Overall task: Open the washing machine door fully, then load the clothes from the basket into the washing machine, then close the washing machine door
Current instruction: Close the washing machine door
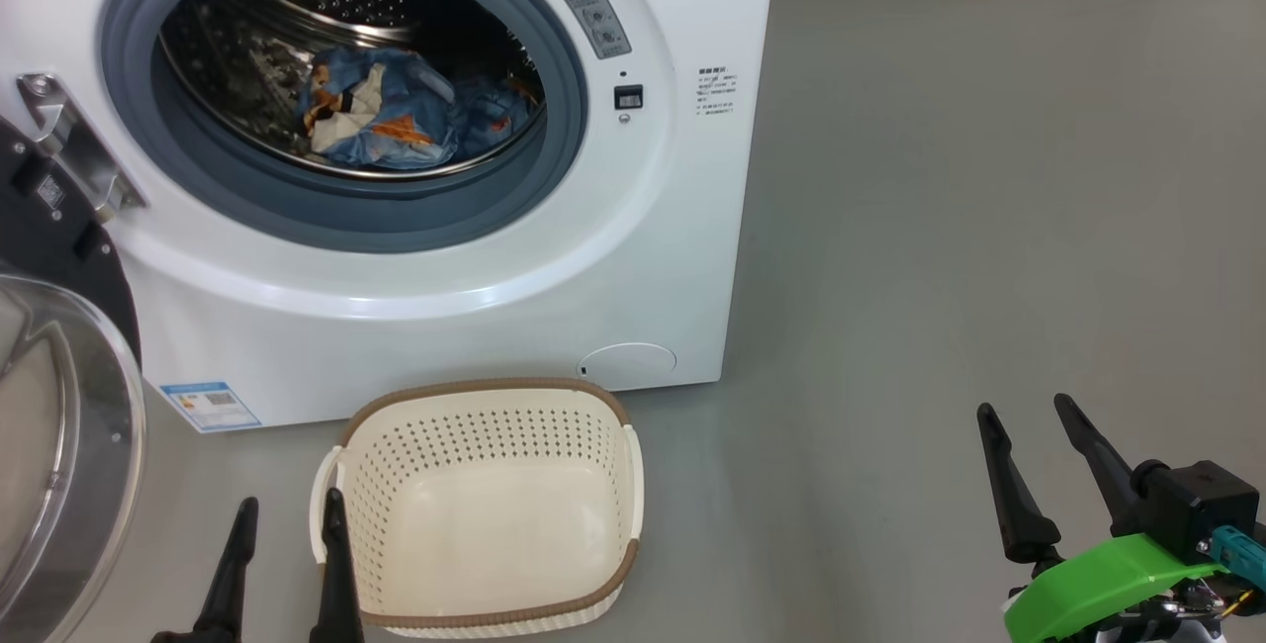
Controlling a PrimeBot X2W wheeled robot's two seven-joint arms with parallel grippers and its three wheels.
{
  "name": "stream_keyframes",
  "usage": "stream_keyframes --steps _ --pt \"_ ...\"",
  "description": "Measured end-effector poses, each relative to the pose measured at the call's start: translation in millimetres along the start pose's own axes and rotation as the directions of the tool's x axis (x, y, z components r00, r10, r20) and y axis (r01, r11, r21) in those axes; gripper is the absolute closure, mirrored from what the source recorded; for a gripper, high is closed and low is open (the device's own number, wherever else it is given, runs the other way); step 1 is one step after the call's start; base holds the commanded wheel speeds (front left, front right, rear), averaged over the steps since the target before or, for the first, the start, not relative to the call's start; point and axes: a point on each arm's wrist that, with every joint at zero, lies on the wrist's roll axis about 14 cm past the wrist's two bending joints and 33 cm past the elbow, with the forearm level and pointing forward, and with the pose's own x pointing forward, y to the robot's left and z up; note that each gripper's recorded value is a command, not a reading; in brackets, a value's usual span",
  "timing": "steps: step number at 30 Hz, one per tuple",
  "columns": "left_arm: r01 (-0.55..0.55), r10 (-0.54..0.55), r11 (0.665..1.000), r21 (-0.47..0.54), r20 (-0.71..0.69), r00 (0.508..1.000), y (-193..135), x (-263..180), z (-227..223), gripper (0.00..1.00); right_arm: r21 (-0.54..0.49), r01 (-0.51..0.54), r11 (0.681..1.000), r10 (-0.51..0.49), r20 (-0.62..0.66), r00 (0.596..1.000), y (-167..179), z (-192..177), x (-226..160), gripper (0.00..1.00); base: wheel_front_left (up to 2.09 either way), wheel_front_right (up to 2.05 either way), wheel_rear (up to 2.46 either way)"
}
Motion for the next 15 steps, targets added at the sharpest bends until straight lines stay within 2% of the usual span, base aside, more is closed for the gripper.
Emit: stream_keyframes --steps 15 --pt "-0.002 0.002 1.000 0.009 0.003 1.000 2.4 -2.1 1.3 0.00 0.001 -0.007 1.000 0.007 0.004 1.000 2.3 1.3 1.0 0.00 -0.04 0.04 0.00"
